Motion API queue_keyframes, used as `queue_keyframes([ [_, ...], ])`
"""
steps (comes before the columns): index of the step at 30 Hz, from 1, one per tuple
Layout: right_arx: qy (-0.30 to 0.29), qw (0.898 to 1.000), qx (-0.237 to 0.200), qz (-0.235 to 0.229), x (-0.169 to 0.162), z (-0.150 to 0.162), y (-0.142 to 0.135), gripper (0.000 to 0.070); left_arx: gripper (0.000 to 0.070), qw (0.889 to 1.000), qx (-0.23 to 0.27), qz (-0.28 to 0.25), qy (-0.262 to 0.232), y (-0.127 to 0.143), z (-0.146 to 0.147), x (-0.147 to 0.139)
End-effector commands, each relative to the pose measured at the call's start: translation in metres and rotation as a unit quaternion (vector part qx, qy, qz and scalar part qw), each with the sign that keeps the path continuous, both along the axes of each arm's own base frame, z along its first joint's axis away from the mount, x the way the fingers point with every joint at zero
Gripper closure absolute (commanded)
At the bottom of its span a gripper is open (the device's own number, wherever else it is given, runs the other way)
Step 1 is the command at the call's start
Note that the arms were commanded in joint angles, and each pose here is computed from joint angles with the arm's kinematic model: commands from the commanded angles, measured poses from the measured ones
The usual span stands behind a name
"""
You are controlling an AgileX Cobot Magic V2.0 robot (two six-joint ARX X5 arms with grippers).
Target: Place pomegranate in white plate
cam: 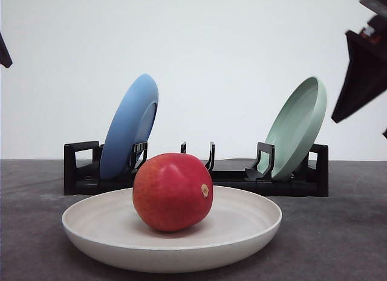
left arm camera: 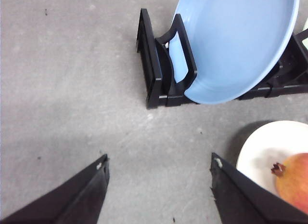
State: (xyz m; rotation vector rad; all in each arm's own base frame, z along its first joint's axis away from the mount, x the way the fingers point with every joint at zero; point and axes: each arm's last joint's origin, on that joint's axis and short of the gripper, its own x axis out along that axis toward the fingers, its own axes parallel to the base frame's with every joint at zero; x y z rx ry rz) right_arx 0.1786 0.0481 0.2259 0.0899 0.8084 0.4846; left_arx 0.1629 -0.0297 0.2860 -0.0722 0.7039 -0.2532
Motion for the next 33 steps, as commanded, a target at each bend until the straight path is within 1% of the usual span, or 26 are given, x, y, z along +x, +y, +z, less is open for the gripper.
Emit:
queue_keyframes([
  [1, -0.008, 1.0, 0.012, -0.006, 0.002, 0.003, 0.001, 0.0075, 0.0307, 1.0, -0.004, 0.0, -0.004, 0.0, 0.003, 0.001],
  [4, -0.015, 1.0, 0.008, -0.005, 0.003, 0.003, 0.001, 0.0082, 0.0307, 1.0, 0.001, -0.004, 0.003, 0.0, 0.001, 0.0],
  [5, -0.016, 1.0, 0.007, -0.006, 0.003, 0.004, 0.001, 0.0145, 0.0314, 1.0, 0.002, -0.004, 0.006, 0.0, 0.001, 0.0],
  [6, -0.016, 1.0, 0.006, -0.007, 0.003, 0.004, 0.001, 0.0283, 0.0375, 1.0, 0.002, -0.004, 0.009, 0.0, 0.001, -0.001],
  [7, -0.016, 1.0, 0.006, -0.008, 0.003, 0.004, 0.0, 0.0514, 0.0504, 1.0, 0.003, -0.005, 0.01, 0.0, 0.0, -0.001],
  [8, -0.017, 1.0, 0.005, -0.008, 0.003, 0.004, 0.0, 0.0638, 0.0628, 1.0, 0.002, -0.004, 0.014, 0.0, 0.0, -0.001],
  [9, -0.018, 1.0, 0.004, -0.008, 0.003, 0.004, 0.0, 0.0694, 0.07, 1.0, 0.002, -0.004, 0.017, 0.0, -0.001, -0.002],
  [11, -0.021, 1.0, 0.006, -0.007, 0.004, 0.004, 0.001, 0.0678, 0.07, 1.0, 0.003, -0.004, 0.022, 0.0, -0.001, -0.002],
  [28, -0.028, 1.0, 0.009, -0.006, 0.005, 0.005, 0.001, 0.0678, 0.07, 1.0, 0.002, -0.003, 0.016, 0.0, 0.0, -0.002],
  [30, -0.028, 1.0, 0.009, -0.006, 0.005, 0.005, 0.001, 0.0678, 0.07, 1.0, 0.007, -0.009, -0.001, 0.001, 0.001, -0.007],
  [33, -0.028, 1.0, 0.009, -0.006, 0.005, 0.005, 0.001, 0.0678, 0.07, 0.999, 0.008, -0.012, -0.04, 0.003, -0.004, -0.016],
])
